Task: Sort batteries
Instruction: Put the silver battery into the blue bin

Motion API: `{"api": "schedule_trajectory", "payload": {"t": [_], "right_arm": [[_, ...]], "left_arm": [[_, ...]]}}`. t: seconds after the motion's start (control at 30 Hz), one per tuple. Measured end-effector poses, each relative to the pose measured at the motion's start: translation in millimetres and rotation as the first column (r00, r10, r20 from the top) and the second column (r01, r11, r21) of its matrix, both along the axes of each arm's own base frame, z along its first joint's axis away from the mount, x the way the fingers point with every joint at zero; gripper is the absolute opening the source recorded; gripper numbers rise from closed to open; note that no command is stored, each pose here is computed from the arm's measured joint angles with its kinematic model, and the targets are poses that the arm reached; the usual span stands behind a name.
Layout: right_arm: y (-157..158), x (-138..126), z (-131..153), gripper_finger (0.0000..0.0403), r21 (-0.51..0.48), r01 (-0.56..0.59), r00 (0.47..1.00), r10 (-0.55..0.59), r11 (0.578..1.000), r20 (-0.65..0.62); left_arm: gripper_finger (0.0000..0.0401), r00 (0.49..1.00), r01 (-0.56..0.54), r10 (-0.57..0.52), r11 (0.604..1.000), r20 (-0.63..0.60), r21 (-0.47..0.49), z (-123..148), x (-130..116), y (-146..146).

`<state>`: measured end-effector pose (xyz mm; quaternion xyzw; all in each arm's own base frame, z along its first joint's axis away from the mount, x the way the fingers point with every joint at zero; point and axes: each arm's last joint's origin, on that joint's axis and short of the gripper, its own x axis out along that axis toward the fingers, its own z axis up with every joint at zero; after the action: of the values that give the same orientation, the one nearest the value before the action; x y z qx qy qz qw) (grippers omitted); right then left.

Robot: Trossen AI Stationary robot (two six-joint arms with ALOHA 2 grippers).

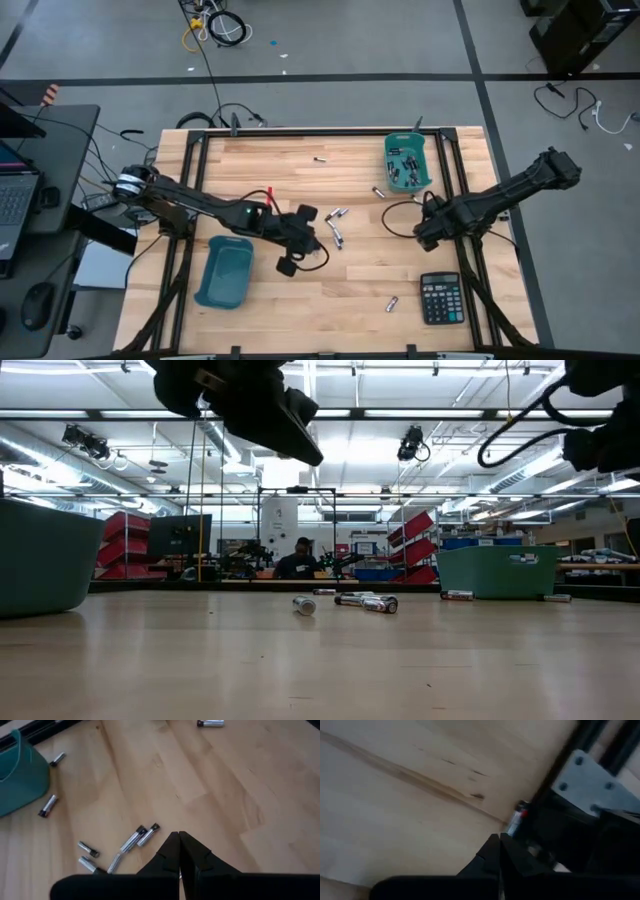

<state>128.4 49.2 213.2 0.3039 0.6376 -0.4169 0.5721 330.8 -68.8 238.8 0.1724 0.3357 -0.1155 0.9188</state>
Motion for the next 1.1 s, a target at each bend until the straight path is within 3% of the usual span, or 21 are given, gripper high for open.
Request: {"api": "schedule_trajectory", "payload": {"t": [0.3,0.43,0.5,0.6,0.67,0.77,0.83,0.9,0.97,1.1], "right_arm": [[-1,5,-5,0.0000,0.033,0.068,0.997,-0.069,0.997,0.033],[-1,19,1,0.0000,0.084,0.081,0.981,-0.094,0.993,0.167],[0,32,1,0.0000,0.104,0.066,0.953,-0.093,0.992,0.288],[5,60,-2,0.0000,0.099,0.016,0.842,-0.067,0.995,0.536],[6,73,-11,0.0000,0.086,-0.006,0.795,-0.048,0.996,0.604],[2,78,-30,0.0000,0.111,0.020,0.855,-0.074,0.994,0.514],[-2,70,-44,0.0000,0.132,0.084,0.933,-0.125,0.988,0.338],[-6,60,-52,0.0000,0.149,0.136,0.974,-0.160,0.979,0.162],[-8,54,-54,0.0000,0.150,0.179,0.980,-0.189,0.972,0.059],[-15,49,-54,0.0000,0.122,0.241,0.970,-0.241,0.963,-0.016]], "left_arm": [[0.0000,0.991,-0.107,0.098,0.990,0.093,0.095,29,-14,15],[0.0000,0.980,-0.161,0.145,0.981,0.139,0.109,49,-28,32],[0.0000,0.973,-0.184,0.165,0.977,0.161,0.112,59,-34,41],[0.0000,0.962,-0.214,0.188,0.969,0.198,0.121,70,-42,54],[0.0000,0.956,-0.231,0.201,0.965,0.213,0.126,75,-47,60],[0.0000,0.946,-0.256,0.223,0.959,0.236,0.120,81,-51,68],[0.0000,0.945,-0.267,0.235,0.956,0.227,0.123,82,-55,71],[0.0000,0.943,-0.276,0.244,0.952,0.225,0.128,83,-56,75],[0.0000,0.943,-0.284,0.250,0.949,0.219,0.138,82,-56,79],[0.0000,0.935,-0.300,0.255,0.939,0.246,0.169,84,-54,88]]}}
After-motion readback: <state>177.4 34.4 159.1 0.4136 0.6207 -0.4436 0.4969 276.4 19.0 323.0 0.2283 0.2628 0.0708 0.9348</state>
